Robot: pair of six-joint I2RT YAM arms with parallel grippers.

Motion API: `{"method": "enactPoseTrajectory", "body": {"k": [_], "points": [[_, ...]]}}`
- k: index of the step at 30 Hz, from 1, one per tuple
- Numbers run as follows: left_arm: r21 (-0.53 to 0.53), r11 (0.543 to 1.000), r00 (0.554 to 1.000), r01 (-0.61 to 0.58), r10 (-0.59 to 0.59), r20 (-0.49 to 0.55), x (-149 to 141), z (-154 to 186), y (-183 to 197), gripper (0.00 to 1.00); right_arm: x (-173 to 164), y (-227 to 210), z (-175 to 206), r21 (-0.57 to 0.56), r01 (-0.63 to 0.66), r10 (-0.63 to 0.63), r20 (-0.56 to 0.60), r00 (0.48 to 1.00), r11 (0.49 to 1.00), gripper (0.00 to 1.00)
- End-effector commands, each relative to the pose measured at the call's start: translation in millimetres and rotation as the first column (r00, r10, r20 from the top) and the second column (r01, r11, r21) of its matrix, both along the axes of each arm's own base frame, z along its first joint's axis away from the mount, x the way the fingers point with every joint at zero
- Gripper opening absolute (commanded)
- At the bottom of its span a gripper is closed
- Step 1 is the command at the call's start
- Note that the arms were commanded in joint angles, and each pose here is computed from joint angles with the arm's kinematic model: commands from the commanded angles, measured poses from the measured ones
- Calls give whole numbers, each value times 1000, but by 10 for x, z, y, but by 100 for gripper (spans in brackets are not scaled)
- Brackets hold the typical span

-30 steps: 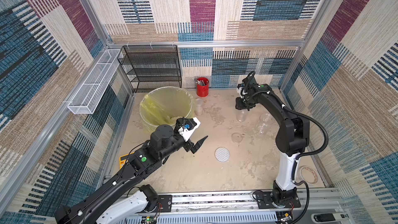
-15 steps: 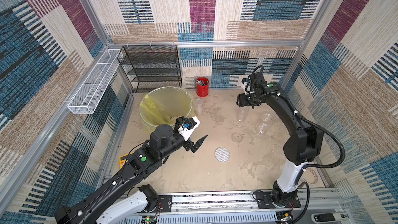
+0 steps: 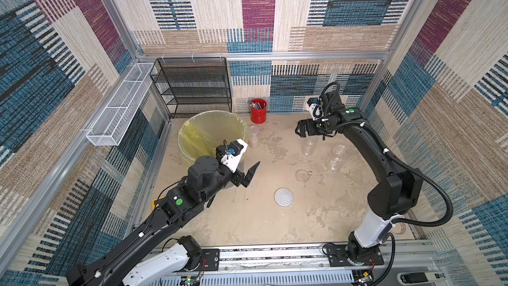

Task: Empty moldy rice from jars
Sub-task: Place the jar at the center of the board, then pick up the jar from the center of the board.

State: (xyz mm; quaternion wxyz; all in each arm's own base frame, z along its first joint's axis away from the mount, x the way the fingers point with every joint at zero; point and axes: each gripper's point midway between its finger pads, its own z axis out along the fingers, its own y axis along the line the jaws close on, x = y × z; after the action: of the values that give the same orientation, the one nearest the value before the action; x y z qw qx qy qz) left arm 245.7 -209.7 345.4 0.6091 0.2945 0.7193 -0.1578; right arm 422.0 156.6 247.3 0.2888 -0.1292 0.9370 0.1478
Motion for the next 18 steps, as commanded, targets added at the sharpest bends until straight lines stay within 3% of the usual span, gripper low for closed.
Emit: {"method": "enactPoseTrajectory", "body": {"k": [1, 5, 12, 15, 18], "points": [[-23, 995, 995, -93, 92, -46, 16, 19, 176, 99, -12, 222, 162, 22, -38, 37, 68, 997, 999, 99], [-62, 965, 966, -254, 250, -66, 66, 108, 474, 99, -70, 619, 180, 33, -100, 97, 95, 991, 994, 99], [-33, 915, 906, -401, 391, -164, 36, 61, 792, 99, 30, 1245, 80, 185, -173, 142, 171, 975, 967, 99], [-7, 905, 891, -426, 418, -179, 5, 34, 877, 99, 167, 1387, -54, 207, -149, 119, 152, 981, 967, 99], [-15, 896, 884, -444, 435, -169, -34, 48, 960, 99, 276, 1585, -239, 159, -165, 142, 145, 979, 974, 99]]}}
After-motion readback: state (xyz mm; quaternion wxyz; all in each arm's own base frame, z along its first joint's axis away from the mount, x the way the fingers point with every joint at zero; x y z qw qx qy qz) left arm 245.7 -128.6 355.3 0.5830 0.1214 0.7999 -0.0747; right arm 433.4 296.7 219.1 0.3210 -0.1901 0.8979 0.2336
